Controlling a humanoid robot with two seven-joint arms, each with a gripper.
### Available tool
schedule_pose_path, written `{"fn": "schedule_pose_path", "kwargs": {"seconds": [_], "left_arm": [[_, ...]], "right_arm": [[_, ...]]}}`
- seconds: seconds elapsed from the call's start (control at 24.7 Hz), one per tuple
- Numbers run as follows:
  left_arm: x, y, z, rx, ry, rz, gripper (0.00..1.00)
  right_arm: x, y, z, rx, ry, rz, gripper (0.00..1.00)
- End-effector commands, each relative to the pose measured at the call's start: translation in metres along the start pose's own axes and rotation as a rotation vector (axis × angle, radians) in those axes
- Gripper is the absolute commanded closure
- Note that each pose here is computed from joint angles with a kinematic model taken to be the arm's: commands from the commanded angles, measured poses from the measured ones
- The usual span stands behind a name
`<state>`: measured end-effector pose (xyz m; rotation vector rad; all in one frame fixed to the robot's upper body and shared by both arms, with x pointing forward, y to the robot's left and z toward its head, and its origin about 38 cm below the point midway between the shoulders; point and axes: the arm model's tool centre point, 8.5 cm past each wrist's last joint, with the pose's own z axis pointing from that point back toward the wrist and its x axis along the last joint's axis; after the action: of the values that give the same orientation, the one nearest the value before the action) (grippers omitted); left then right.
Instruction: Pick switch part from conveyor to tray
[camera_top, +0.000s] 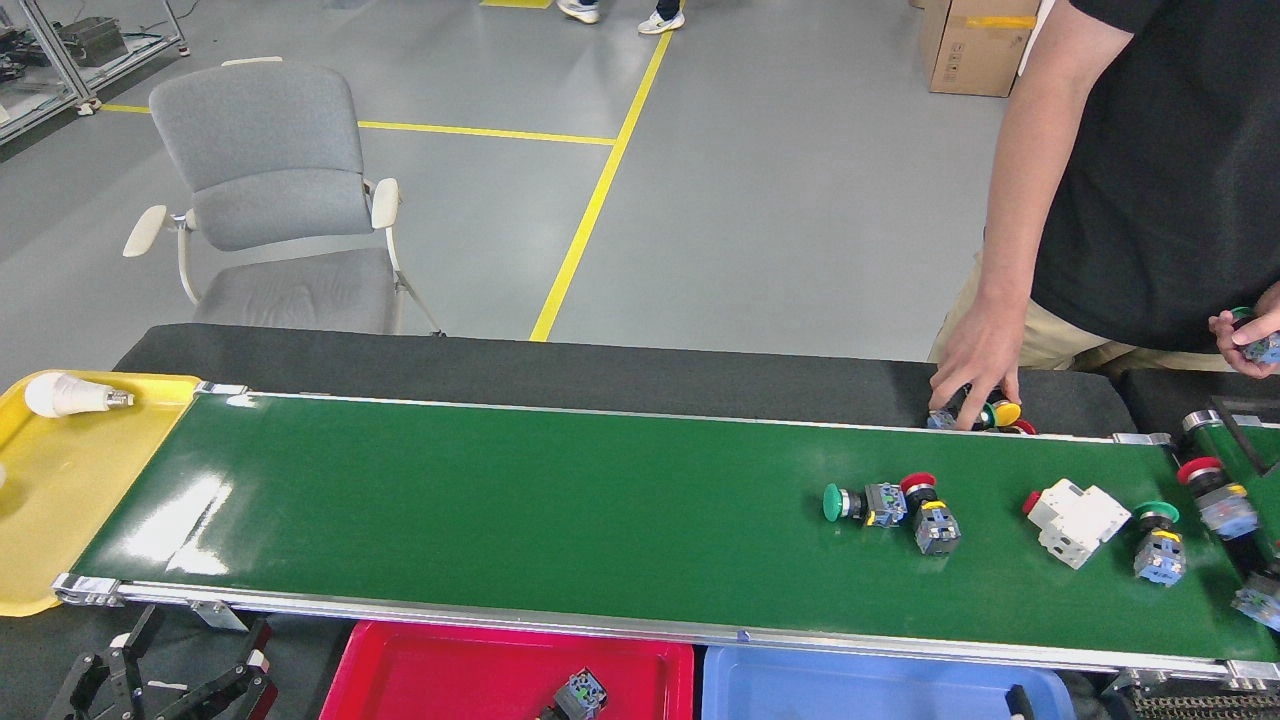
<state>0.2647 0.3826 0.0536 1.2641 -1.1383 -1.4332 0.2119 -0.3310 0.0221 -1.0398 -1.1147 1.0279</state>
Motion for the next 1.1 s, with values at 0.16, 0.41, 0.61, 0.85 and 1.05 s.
{"fn": "schedule_pose_path", "kwargs": {"seconds": [0.16, 0.41, 0.61, 0.85, 1.05], "left_arm": [[-0.002, 0.013, -0.012, 0.045, -0.018, -0.015, 0.00], [-0.001, 0.013, -0.012, 0.044, -0.020, -0.016, 0.00], [0.000, 0.013, -0.012, 0.043, -0.024, -0.016, 0.00], [0.007, 0.015, -0.015, 0.049, -0.042, -0.014, 0.00], [0.013, 0.015, -0.018, 0.054, -0.059, -0.011, 0.00]], "right_arm": [[0.050, -0.029, -0.070, -0.015, -0.139, 0.077, 0.01], [0.130, -0.027, -0.131, 0.008, -0.261, 0.128, 0.01], [0.170, -0.023, -0.159, 0.041, -0.322, 0.176, 0.01], [0.190, -0.013, -0.184, 0.087, -0.327, 0.200, 0.01], [0.209, -0.002, -0.200, 0.126, -0.294, 0.245, 0.25]]}}
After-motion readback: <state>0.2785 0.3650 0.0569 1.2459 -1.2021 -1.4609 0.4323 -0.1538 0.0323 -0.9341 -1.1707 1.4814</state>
